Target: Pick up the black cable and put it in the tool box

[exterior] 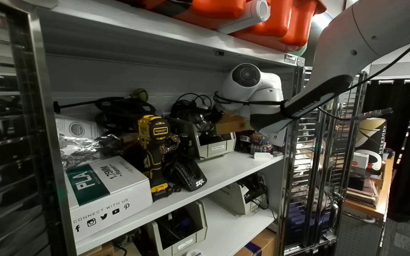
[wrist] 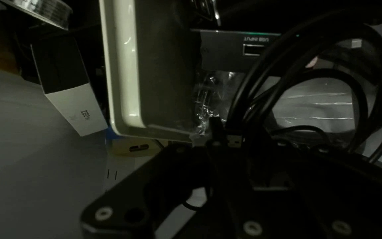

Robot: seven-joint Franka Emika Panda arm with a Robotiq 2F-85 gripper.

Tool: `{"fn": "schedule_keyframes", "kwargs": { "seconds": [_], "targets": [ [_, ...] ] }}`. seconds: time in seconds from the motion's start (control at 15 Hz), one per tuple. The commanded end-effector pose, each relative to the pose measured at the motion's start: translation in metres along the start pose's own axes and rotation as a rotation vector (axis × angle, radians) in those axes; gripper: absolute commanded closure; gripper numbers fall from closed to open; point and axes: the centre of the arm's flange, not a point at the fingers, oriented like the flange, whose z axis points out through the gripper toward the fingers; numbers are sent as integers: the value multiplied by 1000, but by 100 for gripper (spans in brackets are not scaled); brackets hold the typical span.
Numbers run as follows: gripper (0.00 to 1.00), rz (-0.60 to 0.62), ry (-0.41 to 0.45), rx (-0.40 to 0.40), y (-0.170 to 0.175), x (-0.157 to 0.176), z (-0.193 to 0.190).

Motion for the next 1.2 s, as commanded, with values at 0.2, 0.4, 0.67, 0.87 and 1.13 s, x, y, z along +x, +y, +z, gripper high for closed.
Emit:
{"fn": "schedule_keyframes", "kwargs": {
  "seconds": [0.2, 0.4, 0.67, 0.87, 1.13],
  "targets": [
    [51, -35, -43, -95, 1, 21, 10],
    [29, -31, -95, -124, 6, 22, 6],
    [0, -41, -164, -95, 3, 16, -10],
    [0, -67, -215, -73, -4, 3, -30],
    [0, -82, -276, -90, -1, -16, -62]
  ]
}}
